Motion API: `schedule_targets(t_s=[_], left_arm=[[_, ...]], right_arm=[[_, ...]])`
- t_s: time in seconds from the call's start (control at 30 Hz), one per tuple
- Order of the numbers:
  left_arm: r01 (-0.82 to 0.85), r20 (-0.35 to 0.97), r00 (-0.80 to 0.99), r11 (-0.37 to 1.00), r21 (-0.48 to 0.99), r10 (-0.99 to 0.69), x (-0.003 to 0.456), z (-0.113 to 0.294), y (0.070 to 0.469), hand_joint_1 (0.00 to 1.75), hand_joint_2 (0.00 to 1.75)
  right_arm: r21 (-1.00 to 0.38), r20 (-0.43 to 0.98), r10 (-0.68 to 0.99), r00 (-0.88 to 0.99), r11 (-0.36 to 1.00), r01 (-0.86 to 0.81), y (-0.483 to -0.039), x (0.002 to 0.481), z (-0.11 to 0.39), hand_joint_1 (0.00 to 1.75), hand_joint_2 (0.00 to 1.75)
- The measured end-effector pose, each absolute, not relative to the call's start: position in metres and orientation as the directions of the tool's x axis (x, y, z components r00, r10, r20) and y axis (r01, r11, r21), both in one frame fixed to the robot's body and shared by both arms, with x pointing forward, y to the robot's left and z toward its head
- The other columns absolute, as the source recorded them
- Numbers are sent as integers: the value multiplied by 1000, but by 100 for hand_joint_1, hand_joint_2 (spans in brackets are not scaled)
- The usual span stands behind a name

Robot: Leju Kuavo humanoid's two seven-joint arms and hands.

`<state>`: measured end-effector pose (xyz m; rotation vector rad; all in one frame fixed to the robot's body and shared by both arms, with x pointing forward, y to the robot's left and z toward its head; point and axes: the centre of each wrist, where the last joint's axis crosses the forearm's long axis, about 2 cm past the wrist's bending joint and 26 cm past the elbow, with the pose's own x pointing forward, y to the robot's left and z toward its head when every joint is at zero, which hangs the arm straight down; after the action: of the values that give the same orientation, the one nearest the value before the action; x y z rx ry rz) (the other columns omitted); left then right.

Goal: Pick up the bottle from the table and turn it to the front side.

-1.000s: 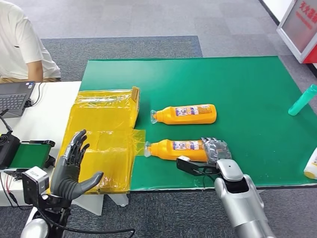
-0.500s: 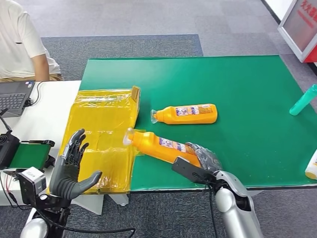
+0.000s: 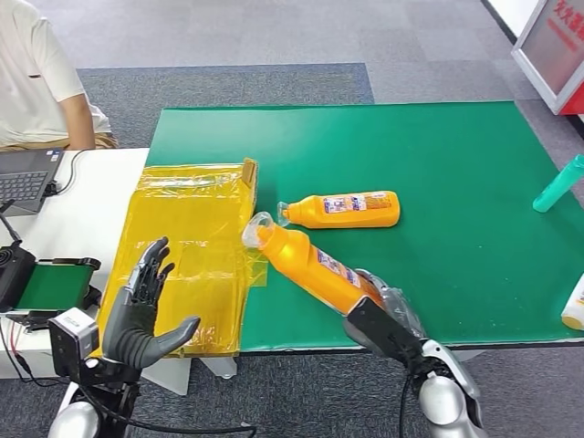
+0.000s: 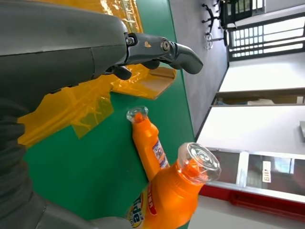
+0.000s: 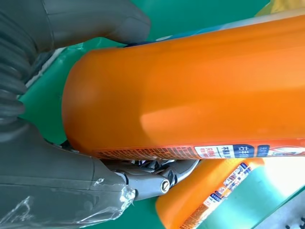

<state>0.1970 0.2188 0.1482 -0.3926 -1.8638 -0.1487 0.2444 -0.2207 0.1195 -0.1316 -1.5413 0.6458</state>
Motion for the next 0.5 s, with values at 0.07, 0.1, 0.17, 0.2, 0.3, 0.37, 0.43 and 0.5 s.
schedule_targets(t_s=[0.07,0.1,0.17,0.2,0.3,0.37,0.43,0.5], left_arm=[[345,939,-277,933,-102,205,197,148,219,0,175],[348,937,-277,931,-107,212,197,148,219,0,175],[354,935,-277,928,-113,220,198,149,220,0,175],[357,934,-277,927,-116,224,198,149,220,0,175],[369,928,-272,918,-144,255,199,150,219,0,175],[380,919,-264,907,-179,292,200,151,219,0,175],[393,906,-251,891,-227,341,202,152,217,0,175],[412,887,-230,866,-285,401,205,154,214,0,175]], right_arm=[[-450,891,442,-99,840,-302,-220,244,120,175,175],[-442,896,433,-100,845,-302,-219,244,120,175,175],[-429,903,419,-100,852,-301,-217,245,121,175,175],[-422,906,412,-101,855,-300,-217,245,122,175,175],[-399,917,383,-112,868,-297,-215,245,124,175,175],[-381,925,357,-132,877,-292,-212,244,129,175,175],[-365,930,331,-159,887,-283,-208,243,135,175,175],[-354,931,309,-194,896,-269,-204,240,142,175,175]])
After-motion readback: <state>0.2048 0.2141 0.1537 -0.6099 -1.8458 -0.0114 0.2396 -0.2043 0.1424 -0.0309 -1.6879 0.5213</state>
